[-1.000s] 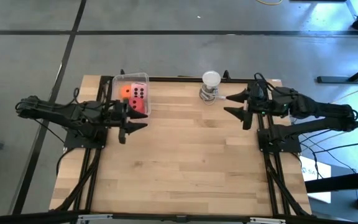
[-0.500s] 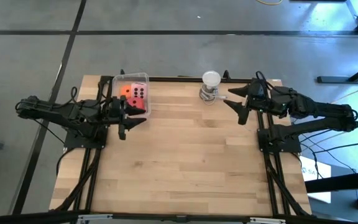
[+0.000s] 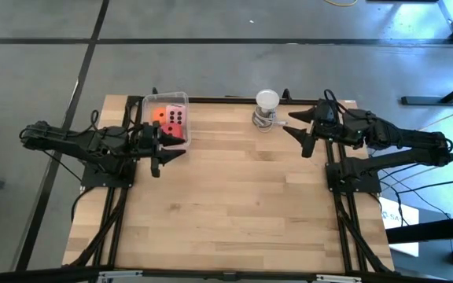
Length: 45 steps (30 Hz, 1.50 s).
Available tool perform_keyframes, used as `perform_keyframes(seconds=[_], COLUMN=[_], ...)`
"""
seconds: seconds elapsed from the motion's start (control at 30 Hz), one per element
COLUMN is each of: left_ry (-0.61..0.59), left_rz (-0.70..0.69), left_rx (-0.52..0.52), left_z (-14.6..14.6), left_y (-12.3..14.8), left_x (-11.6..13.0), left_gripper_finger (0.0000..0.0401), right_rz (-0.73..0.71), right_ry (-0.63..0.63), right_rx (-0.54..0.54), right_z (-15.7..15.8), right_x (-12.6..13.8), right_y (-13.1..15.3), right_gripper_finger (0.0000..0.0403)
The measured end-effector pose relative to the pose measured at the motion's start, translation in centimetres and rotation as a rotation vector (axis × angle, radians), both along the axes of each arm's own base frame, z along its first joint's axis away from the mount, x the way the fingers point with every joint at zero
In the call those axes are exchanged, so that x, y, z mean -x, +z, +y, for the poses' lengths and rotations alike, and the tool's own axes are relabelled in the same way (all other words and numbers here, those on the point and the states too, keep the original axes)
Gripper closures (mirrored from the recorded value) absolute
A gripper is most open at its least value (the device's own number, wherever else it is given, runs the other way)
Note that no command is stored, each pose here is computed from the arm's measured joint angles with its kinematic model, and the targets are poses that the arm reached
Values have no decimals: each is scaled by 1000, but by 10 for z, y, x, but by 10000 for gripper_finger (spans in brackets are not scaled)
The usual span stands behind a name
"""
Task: Pick & Place Dice
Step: Return to Home Position
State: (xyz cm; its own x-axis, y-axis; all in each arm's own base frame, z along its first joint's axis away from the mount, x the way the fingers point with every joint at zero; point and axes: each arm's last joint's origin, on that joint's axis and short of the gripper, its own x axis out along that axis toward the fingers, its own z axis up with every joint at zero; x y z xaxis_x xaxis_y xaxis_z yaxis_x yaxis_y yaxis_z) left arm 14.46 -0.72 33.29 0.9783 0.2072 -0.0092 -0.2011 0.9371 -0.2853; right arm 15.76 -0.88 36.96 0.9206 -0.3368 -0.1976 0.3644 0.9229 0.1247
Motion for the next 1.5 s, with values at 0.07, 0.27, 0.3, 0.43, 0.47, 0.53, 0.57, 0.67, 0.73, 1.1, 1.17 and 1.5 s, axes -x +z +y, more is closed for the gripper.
perform_keyframes(seconds=[0.07, 0.27, 0.3, 0.43, 0.47, 0.53, 0.57, 0.67, 0.73, 1.1, 1.17, 1.5], left_ry=[26, 599, 659, 769, 769, 764, 764, 762, 762, 759, 759, 760], left_rz=[-4, 84, 105, 161, 171, 189, 194, 203, 203, 204, 203, 204], left_rx=[9, -78, -102, -174, -189, -213, -221, -236, -236, -236, -236, -236], left_z=[1, 13, 14, 16, 16, 16, 16, 16, 16, 16, 16, 16], left_y=[0, -7, -9, -10, -10, -11, -11, -10, -10, -10, -10, -10], left_x=[0, -7, -7, -8, -8, -8, -8, -8, -8, -8, -8, -8], left_gripper_finger=[226, 226, 226, 226, 226, 226, 226, 226, 226, 226, 226, 226], right_rz=[0, -12, -16, -20, -20, -18, -18, -18, -18, -21, -5, -163], right_ry=[0, -3, -6, -8, -8, -6, -6, -7, -7, -9, -8, -133], right_rx=[1, -33, -45, -56, -53, -50, -50, -49, -49, -48, -39, 15], right_z=[0, 0, 0, 0, 0, 0, 0, 0, 0, 0, 0, -4], right_x=[0, 0, 0, 0, 0, 0, 0, 0, 0, 0, 0, 38], right_y=[0, 0, 0, 0, 0, 0, 0, 0, 0, 0, -1, -37], right_gripper_finger=[142, 142, 142, 142, 142, 142, 142, 142, 142, 142, 142, 142])
